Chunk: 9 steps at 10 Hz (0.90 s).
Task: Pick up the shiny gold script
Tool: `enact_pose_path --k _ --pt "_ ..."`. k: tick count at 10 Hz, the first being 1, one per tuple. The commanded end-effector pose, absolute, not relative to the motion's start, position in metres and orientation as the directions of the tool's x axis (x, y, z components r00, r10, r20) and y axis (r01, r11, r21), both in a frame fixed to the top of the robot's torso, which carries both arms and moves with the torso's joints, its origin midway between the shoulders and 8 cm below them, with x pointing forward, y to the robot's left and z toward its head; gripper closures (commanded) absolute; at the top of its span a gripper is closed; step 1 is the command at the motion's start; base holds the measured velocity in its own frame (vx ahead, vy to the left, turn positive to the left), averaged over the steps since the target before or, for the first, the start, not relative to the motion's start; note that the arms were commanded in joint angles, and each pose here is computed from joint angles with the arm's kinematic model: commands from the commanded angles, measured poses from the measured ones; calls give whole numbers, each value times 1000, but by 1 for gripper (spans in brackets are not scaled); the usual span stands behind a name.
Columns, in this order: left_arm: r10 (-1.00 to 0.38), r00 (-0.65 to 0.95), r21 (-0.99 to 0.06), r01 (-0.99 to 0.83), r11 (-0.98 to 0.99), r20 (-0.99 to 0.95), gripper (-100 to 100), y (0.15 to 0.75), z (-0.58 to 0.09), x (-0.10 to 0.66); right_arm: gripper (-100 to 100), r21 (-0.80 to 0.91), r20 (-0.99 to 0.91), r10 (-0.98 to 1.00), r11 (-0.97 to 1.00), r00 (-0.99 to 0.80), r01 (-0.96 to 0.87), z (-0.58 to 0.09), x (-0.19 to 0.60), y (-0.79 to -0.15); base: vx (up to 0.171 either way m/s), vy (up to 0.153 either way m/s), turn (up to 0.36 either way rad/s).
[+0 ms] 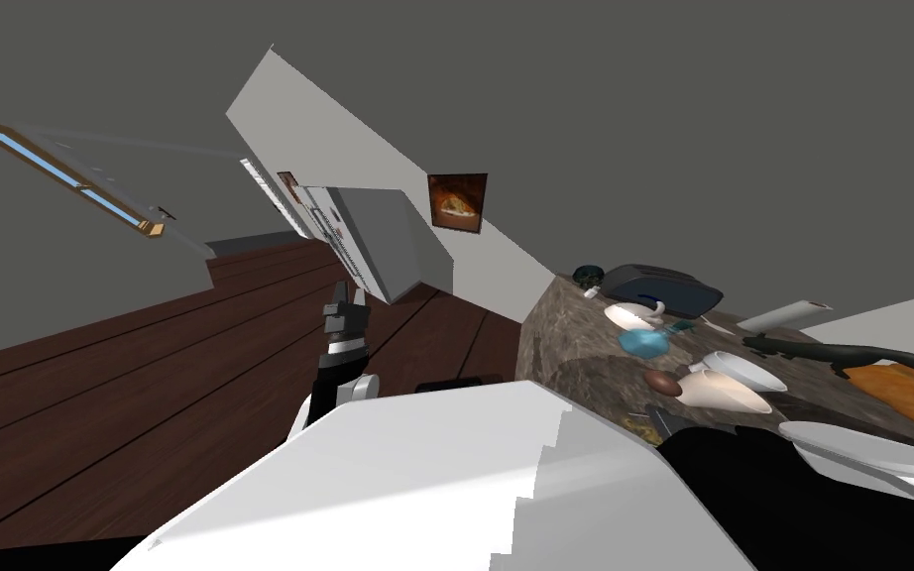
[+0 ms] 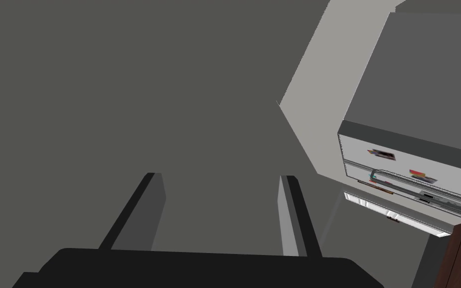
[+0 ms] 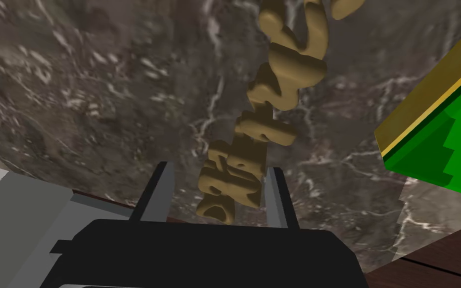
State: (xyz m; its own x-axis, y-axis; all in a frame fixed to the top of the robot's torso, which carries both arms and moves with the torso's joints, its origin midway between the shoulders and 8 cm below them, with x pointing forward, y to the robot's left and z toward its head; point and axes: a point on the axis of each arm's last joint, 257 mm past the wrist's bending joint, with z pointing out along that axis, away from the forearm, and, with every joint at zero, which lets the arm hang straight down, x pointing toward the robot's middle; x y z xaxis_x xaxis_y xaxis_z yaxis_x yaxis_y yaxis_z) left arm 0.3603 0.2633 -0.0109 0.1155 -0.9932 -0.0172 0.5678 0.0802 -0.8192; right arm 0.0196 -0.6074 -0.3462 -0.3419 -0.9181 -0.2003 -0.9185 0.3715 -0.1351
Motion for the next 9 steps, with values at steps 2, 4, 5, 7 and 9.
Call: enact_pose_path --k 2,4,5,7,9 --pt "-993 115 -819 568 80 -17 0 263 -11 360 100 -133 -201 -918 371 -341 -919 -346 19 -607 0 0 0" --pt "-993 115 -819 568 80 -17 0 263 -11 360 100 -134 -200 -919 370 -341 -919 -346 19 -607 0 0 0" --pt "-993 115 -819 568 80 -17 0 263 -11 360 0 -134 -200 -919 370 -341 -919 -346 19 -607 0 0 0" --pt "-993 115 -819 568 80 -17 0 263 -11 360 100 -140 -192 -923 362 -333 -922 -343 46 -605 -125 -60 91" --pt "-993 115 -819 568 80 -17 0 263 -11 360 100 -140 -191 -920 372 -343 -918 -340 60 -603 -135 -34 57"
